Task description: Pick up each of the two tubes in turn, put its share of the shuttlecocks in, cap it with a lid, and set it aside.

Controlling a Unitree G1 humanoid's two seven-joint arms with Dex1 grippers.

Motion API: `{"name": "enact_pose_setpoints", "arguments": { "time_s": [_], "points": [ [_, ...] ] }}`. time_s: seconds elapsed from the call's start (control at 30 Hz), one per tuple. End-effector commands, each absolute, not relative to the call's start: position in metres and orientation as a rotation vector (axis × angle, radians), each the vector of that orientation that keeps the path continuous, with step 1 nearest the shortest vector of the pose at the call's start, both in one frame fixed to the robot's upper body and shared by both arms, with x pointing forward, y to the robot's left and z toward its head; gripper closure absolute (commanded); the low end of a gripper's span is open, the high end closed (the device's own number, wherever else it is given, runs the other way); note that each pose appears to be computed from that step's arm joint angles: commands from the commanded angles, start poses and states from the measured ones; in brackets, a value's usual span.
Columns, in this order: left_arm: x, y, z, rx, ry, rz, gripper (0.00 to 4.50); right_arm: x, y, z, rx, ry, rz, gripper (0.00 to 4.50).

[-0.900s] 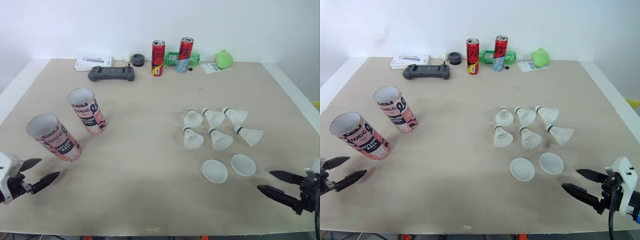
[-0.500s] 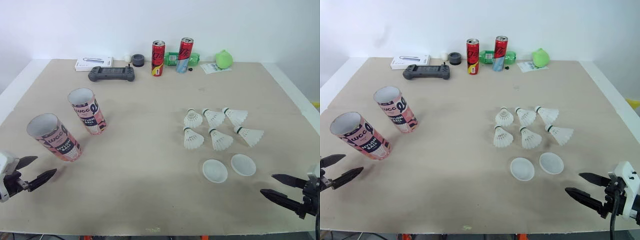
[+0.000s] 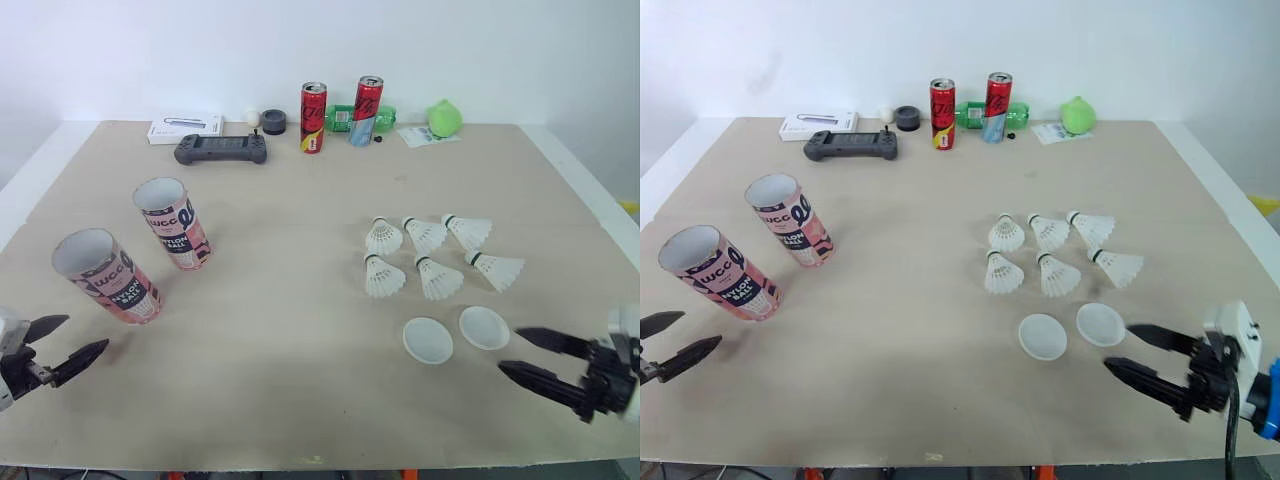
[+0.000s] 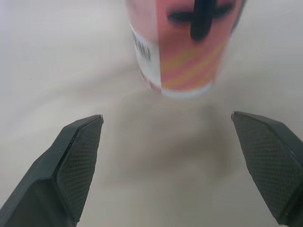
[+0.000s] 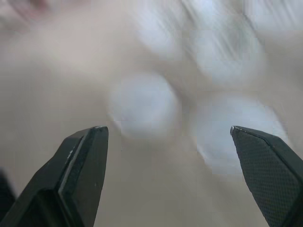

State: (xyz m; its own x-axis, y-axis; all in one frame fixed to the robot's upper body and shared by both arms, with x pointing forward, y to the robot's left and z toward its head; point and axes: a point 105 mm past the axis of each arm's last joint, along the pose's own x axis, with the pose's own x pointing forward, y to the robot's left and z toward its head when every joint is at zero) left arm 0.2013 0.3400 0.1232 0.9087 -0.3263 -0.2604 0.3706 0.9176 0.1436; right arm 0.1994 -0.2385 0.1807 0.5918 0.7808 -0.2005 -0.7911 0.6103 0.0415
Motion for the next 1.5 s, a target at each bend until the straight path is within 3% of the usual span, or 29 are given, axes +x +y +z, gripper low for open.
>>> {"name": "enact_pose_setpoints", "arguments": {
  "time_s": [0.03,0.27,0.7,0.83,0.9,1.5],
  "points": [
    [0.209,0.328,0.133,0.179,0.085,-0.295,0.00,0.195,-0.173,0.225,-0.108,0.030,1.099,0.05],
    [0.246,0.288,0.122,0.103,-0.061,-0.197,0.00,0.218,-0.116,0.213,-0.273,-0.042,1.168,0.05],
    [0.305,0.275,0.126,0.140,-0.135,-0.164,0.00,0.237,-0.082,0.211,-0.274,-0.160,1.166,0.05],
    [0.308,0.275,0.123,0.132,-0.138,-0.168,0.00,0.236,-0.082,0.209,-0.271,-0.162,1.154,0.05],
    [0.308,0.275,0.120,0.122,-0.129,-0.169,0.52,0.235,-0.084,0.209,-0.271,-0.161,1.147,0.00],
    [0.298,0.278,0.100,0.110,-0.074,-0.156,0.52,0.230,-0.087,0.203,-0.258,-0.137,1.152,0.00]
  ]
}}
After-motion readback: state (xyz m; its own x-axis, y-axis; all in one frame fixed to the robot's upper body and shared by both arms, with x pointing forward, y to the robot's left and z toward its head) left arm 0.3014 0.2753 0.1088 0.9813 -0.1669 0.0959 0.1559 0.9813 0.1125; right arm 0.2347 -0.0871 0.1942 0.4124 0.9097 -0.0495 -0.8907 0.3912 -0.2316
